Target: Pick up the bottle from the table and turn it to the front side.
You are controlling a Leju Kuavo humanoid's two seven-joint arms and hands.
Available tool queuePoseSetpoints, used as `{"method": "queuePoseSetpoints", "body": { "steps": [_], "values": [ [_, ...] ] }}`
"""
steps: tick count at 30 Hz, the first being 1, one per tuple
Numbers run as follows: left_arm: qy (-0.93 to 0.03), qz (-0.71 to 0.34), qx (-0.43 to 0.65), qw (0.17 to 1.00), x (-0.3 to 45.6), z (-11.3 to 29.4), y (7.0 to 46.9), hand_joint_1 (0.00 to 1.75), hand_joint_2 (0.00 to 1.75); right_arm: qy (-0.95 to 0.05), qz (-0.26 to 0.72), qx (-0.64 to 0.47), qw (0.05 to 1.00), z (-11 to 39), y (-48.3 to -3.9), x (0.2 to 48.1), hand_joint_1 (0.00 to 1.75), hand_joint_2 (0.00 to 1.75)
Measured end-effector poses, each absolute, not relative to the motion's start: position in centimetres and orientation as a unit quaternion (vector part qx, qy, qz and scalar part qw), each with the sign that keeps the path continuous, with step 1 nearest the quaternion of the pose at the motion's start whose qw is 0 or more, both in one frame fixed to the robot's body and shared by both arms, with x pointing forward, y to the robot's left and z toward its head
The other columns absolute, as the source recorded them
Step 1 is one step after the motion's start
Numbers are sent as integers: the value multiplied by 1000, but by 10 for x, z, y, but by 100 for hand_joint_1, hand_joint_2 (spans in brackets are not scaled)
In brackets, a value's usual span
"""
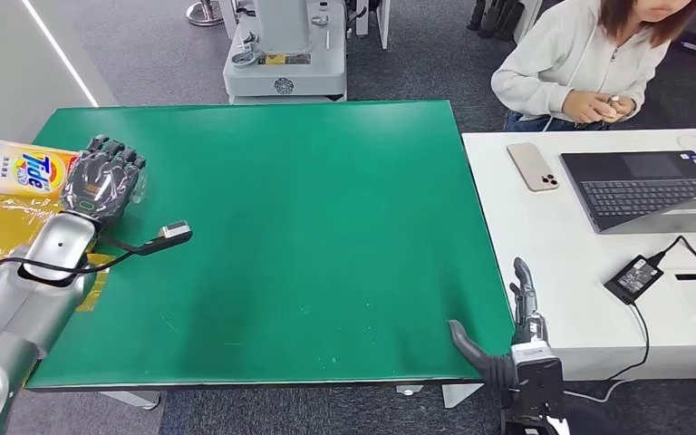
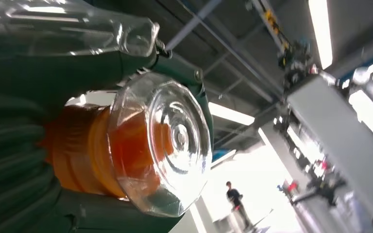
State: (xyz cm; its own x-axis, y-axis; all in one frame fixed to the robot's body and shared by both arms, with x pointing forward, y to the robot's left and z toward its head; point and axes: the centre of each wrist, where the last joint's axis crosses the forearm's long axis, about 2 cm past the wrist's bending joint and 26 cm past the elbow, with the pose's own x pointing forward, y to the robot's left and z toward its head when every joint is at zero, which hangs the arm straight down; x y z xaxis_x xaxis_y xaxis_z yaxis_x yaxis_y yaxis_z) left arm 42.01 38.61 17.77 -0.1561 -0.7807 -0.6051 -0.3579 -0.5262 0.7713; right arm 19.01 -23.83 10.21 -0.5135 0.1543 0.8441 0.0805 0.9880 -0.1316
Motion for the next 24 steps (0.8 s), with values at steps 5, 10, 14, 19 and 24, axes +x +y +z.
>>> {"method": "queuePoseSetpoints", "body": {
  "steps": [5,10,14,19,24],
  "values": [
    [-433,-634,605,211,372,141,428,175,175,-865,24,-73,496,102,-242,189,0,175],
    [-429,-657,567,251,330,102,439,175,175,-864,24,-83,496,105,-243,185,0,175],
    [-439,-672,528,279,316,75,417,175,175,-864,22,-90,494,109,-242,185,0,175],
    [-451,-679,492,305,311,52,391,175,175,-865,21,-92,493,111,-241,185,0,175],
    [-483,-671,466,314,320,43,361,175,175,-866,23,-95,490,112,-241,186,0,175]
  ]
}}
